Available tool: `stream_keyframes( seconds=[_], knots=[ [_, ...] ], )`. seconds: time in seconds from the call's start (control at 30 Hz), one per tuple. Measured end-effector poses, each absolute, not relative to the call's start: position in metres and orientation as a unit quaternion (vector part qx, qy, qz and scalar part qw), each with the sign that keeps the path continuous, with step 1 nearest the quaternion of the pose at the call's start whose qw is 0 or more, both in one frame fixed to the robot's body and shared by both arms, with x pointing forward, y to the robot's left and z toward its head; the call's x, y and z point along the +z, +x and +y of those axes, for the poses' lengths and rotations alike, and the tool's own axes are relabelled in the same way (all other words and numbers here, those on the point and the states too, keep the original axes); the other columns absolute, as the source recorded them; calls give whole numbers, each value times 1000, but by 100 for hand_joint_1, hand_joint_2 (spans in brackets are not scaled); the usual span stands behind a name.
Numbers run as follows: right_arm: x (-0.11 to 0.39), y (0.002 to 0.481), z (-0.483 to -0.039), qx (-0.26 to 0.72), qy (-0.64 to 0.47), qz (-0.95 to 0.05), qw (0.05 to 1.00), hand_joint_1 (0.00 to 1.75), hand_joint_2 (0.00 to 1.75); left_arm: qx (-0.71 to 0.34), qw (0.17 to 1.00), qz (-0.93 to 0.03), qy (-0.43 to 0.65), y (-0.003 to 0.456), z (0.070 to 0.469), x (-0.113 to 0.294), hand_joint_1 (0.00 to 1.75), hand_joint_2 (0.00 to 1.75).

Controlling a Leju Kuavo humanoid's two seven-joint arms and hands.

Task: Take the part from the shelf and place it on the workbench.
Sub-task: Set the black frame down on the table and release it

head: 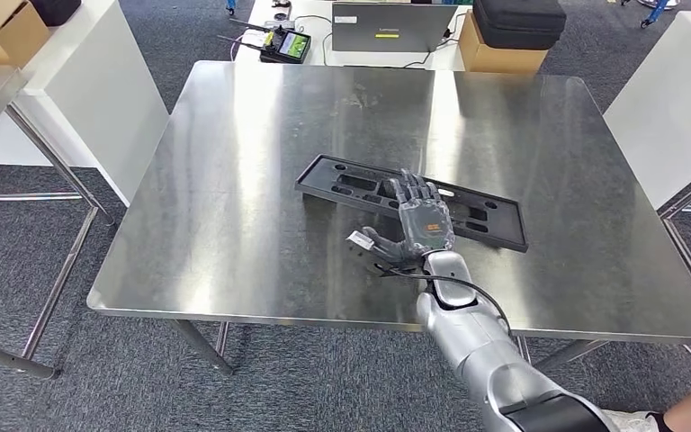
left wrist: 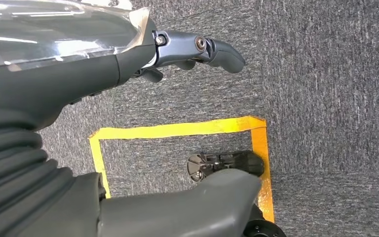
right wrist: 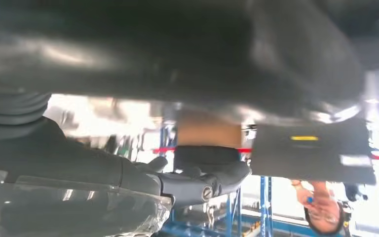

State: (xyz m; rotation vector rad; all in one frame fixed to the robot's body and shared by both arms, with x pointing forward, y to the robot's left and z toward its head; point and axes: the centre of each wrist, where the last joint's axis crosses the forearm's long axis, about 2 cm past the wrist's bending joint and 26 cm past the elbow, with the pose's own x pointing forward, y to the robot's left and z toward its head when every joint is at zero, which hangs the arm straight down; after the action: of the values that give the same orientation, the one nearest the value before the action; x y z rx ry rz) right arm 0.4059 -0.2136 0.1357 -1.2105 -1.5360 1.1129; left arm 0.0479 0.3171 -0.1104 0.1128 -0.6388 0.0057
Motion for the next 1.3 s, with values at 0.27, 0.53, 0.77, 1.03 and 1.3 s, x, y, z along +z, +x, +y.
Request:
stream_keyframes(
  seconds=[0.27, 0.53, 0.77, 1.03, 1.3],
  knots=[
    [157, 381, -166, 283, -120, -810, 500, 0, 0, 3, 947, -315, 64, 49, 319, -110, 0, 0],
    [198, 328, -113, 146, 232, -865, 421, 0, 0, 19, 946, -315, 80, 47, 322, -110, 0, 0],
    [207, 280, -100, 49, 485, -802, 346, 0, 0, 39, 943, -312, 104, 45, 320, -110, 0, 0],
    [201, 245, -106, 40, 554, -770, 312, 0, 0, 79, 941, -302, 130, 39, 310, -111, 0, 0],
    [200, 239, -113, 49, 555, -771, 308, 0, 0, 88, 941, -299, 131, 37, 305, -111, 0, 0]
  ],
)
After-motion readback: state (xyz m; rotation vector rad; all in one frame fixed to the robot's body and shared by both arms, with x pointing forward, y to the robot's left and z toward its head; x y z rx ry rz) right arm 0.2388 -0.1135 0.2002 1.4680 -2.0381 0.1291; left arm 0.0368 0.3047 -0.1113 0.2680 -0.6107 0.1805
